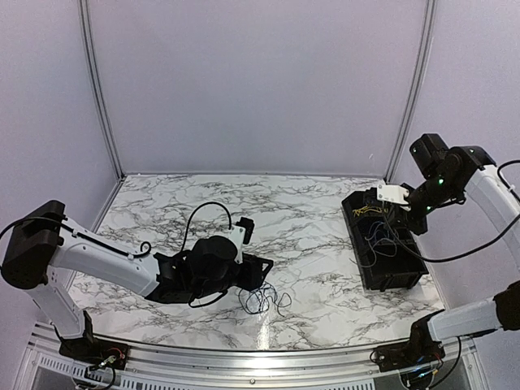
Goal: Untangle the cables
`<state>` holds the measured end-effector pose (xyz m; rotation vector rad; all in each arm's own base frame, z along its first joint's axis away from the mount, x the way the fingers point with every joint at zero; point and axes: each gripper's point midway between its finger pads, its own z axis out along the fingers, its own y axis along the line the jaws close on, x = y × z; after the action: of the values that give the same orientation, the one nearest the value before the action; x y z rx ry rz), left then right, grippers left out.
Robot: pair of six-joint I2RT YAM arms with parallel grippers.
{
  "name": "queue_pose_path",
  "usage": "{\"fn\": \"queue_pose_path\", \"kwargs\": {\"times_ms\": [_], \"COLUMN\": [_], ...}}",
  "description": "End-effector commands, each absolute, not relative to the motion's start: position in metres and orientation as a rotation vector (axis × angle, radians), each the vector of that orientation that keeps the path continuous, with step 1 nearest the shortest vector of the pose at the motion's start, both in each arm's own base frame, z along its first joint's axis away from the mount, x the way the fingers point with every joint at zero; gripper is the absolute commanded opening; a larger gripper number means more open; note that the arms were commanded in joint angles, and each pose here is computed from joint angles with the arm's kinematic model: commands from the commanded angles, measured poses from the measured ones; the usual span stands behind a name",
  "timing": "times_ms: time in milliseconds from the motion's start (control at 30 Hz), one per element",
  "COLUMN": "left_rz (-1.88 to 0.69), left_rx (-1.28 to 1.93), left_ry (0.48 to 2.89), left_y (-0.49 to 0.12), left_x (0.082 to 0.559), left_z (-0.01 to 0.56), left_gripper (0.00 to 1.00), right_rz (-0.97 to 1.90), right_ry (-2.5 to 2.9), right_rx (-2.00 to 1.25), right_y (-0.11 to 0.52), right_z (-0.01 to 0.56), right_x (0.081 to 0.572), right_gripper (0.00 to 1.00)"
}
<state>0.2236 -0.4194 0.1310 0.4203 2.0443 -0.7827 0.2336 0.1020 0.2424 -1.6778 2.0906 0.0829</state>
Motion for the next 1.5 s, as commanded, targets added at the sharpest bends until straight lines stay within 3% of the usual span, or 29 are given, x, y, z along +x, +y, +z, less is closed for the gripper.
{"fn": "queue_pose_path", "kwargs": {"times_ms": [0, 533, 1200, 1267, 1467], "left_rz": [-0.761, -0.757, -0.761, -0.758, -0.743], "left_rx": [0.428, 0.408, 0.382, 0.386, 0.390], "left_ry": [2.072, 2.117, 2.127, 2.126, 2.117], "left_y": [-0.420, -0.415, -0.410, -0.410, -0.405], "left_x": [0.223, 0.220, 0.219, 0.219, 0.219], "left_z": [0.124, 0.114, 0.115, 0.115, 0.119], "left_gripper": [0.55, 0.56, 0.57, 0.57, 0.57], "right_rz": [-0.013, -0.078, -0.016, -0.024, -0.025], "right_ry": [2.108, 2.420, 2.599, 2.606, 2.485], "right_rx": [-1.773, -1.715, -1.589, -1.582, -1.660], "right_y": [0.072, -0.008, -0.015, -0.016, -0.010], "right_z": [0.226, 0.159, 0.076, 0.081, 0.142], "right_x": [0.232, 0.246, 0.250, 0.252, 0.258], "right_gripper": [0.00, 0.00, 0.00, 0.06, 0.36]}}
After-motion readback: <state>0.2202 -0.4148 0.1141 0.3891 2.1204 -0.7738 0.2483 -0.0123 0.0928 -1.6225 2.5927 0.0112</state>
